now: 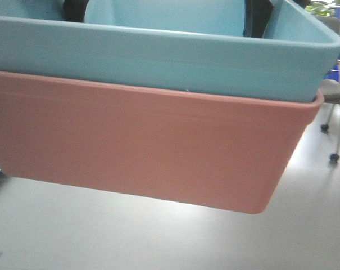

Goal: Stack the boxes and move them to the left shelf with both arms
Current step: 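Hold the stacked bins with both grippers while driving toward the shelf rack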

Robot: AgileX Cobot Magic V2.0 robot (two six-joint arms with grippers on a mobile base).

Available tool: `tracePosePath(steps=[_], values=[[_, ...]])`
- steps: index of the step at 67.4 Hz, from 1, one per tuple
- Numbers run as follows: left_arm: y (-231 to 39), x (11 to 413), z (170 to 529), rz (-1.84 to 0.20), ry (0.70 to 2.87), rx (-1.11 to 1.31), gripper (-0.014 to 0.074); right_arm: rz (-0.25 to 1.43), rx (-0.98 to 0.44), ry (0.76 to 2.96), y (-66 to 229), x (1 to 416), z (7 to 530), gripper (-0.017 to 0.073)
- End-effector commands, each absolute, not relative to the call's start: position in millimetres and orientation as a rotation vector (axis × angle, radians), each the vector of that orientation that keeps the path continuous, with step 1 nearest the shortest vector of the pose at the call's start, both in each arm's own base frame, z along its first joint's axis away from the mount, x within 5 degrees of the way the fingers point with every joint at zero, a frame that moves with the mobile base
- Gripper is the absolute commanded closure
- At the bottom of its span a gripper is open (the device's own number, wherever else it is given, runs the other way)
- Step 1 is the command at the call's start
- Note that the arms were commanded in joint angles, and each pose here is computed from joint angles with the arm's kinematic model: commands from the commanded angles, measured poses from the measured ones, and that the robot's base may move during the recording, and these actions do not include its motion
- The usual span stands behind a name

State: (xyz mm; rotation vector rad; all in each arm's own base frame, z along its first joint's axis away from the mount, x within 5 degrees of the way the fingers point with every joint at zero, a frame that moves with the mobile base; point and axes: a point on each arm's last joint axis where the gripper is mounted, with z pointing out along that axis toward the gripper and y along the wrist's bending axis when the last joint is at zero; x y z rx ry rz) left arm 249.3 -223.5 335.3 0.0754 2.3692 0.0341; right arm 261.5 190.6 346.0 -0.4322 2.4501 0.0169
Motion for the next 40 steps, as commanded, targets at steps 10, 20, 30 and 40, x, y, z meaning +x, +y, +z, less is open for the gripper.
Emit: tracePosePath(steps=[10, 20, 30, 40], values=[[-249.3, 242.6, 372.0, -0.328, 2.167, 0.196, 0.0602, 0.353, -0.457, 2.176, 214.8, 254.4, 388.6, 0.0503], [-249.3, 242.6, 372.0, -0.328, 2.167, 0.196, 0.0602, 0.349, -0.458, 2.174, 214.7, 254.6, 388.7, 0.0503], [-249.3, 242.6, 372.0, -0.328, 2.167, 0.196, 0.0602, 0.349, -0.458, 2.174, 214.7, 254.6, 388.7, 0.0503], [-249.3, 242.6, 372.0, -0.328, 2.167, 0.196, 0.0602, 0.347, -0.459, 2.173, 214.6, 254.6, 388.7, 0.0503]])
